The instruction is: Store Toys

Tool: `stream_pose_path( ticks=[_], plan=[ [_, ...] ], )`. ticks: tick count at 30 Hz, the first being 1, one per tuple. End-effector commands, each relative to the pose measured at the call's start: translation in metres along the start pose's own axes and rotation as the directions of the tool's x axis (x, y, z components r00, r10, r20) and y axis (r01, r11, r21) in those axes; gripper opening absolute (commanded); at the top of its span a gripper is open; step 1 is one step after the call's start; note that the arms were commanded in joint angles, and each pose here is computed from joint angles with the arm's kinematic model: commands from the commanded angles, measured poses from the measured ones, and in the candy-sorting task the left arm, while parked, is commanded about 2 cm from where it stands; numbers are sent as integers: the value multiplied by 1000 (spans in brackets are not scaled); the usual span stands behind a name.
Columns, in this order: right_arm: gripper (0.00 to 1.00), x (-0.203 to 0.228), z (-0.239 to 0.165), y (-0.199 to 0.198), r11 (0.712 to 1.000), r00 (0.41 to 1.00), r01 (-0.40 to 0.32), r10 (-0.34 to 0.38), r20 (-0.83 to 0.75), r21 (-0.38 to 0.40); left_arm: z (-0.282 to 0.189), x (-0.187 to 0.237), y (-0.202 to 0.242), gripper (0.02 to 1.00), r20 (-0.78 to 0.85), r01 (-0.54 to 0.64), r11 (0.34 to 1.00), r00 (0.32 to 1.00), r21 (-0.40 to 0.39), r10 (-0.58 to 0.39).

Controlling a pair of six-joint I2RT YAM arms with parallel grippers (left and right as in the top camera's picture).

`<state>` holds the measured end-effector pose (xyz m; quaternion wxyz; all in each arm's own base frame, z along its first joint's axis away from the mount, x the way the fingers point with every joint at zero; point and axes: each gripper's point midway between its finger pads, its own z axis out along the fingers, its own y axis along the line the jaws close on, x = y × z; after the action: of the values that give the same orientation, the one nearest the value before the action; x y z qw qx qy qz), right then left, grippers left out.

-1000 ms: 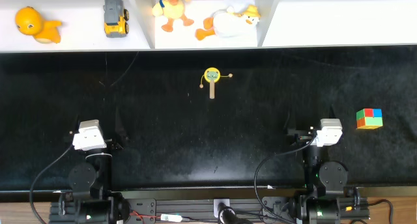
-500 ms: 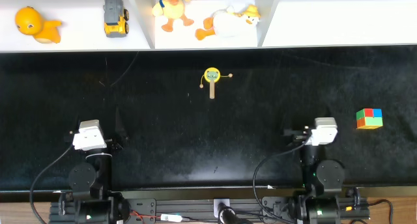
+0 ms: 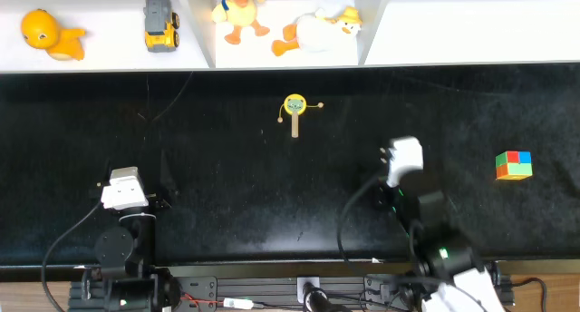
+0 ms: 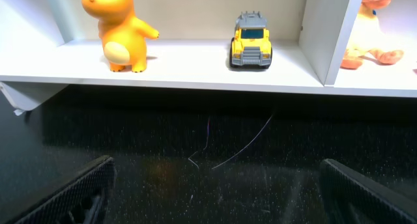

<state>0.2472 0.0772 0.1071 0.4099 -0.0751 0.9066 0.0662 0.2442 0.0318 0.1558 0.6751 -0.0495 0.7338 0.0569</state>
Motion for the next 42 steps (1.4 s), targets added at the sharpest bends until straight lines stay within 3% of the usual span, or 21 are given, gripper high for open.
stream_pose_path(
  ticks=[1, 9, 14, 23, 27, 32, 36, 40, 42],
  plan=[
    [996, -11, 16, 30, 997, 990, -73, 69, -127, -31, -1, -1, -3, 998, 7, -22, 1000, 1000, 14, 22],
    [993, -32, 65, 96, 995, 970, -66, 47, -238, -75, -1, -1, -3, 998, 7, -22, 1000, 1000, 14, 22],
    [996, -44, 94, 113, 996, 978, -86, 85, -189, 4, -1, -1, -3, 998, 7, -22, 1000, 1000, 14, 22],
    [998, -37, 134, 136, 996, 971, -89, 93, -221, 30, -1, -1, -3, 998, 7, -22, 1000, 1000, 14, 22],
    [893, -33, 138, 136, 994, 967, -100, 107, -233, 42, -1, -1, -3, 998, 7, -22, 1000, 1000, 14, 22],
    [851, -27, 143, 132, 992, 964, -103, 116, -239, 69, -1, -1, -3, 998, 7, -22, 1000, 1000, 14, 22],
    [641, -18, 148, 131, 993, 958, -93, 110, -263, 79, -1, -1, -3, 998, 7, -22, 1000, 1000, 14, 22],
    [549, -12, 151, 130, 989, 952, -114, 137, -275, 96, -1, -1, -3, 998, 7, -22, 1000, 1000, 14, 22],
    [446, -11, 152, 130, 989, 951, -116, 138, -276, 97, -1, -1, -3, 998, 7, -22, 1000, 1000, 14, 22]
  ],
)
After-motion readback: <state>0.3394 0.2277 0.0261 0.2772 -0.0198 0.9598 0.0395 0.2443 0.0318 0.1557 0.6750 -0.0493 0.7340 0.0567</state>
